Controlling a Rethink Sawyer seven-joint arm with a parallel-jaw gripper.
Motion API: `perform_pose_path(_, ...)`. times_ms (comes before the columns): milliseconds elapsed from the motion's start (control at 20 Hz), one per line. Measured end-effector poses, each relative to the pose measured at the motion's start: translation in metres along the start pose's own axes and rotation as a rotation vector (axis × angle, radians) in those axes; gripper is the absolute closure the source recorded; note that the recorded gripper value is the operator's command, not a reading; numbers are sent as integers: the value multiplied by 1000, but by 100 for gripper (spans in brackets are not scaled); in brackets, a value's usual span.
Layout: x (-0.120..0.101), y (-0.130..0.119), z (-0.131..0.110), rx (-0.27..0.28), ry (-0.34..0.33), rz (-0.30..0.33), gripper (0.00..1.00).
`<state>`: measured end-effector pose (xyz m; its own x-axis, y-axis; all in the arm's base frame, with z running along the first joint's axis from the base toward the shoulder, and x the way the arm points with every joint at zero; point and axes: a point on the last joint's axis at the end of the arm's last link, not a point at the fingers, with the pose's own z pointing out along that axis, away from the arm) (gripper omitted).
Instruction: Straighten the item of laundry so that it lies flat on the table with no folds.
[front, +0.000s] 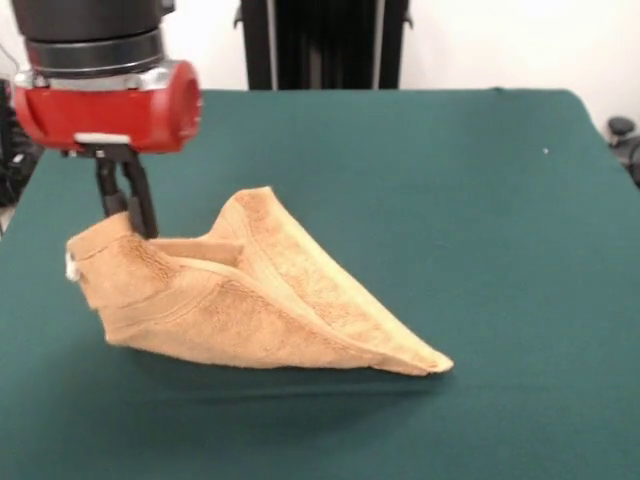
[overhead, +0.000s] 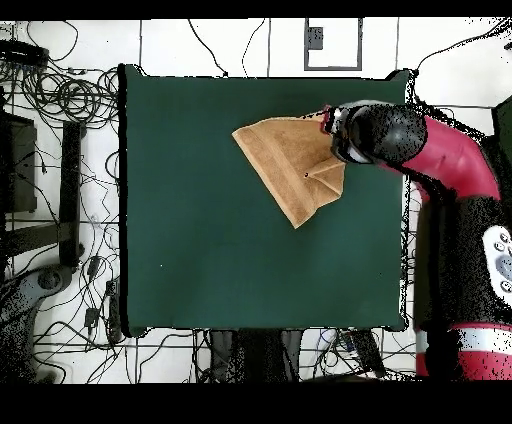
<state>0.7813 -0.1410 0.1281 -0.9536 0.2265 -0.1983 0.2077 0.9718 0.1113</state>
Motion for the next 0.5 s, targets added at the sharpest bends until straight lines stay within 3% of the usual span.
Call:
perform_pose_path(200, 21, -24, 8, -57, 9, 126, 100)
perform_pose_path(500, 32, -17, 18, -106, 5, 237, 100)
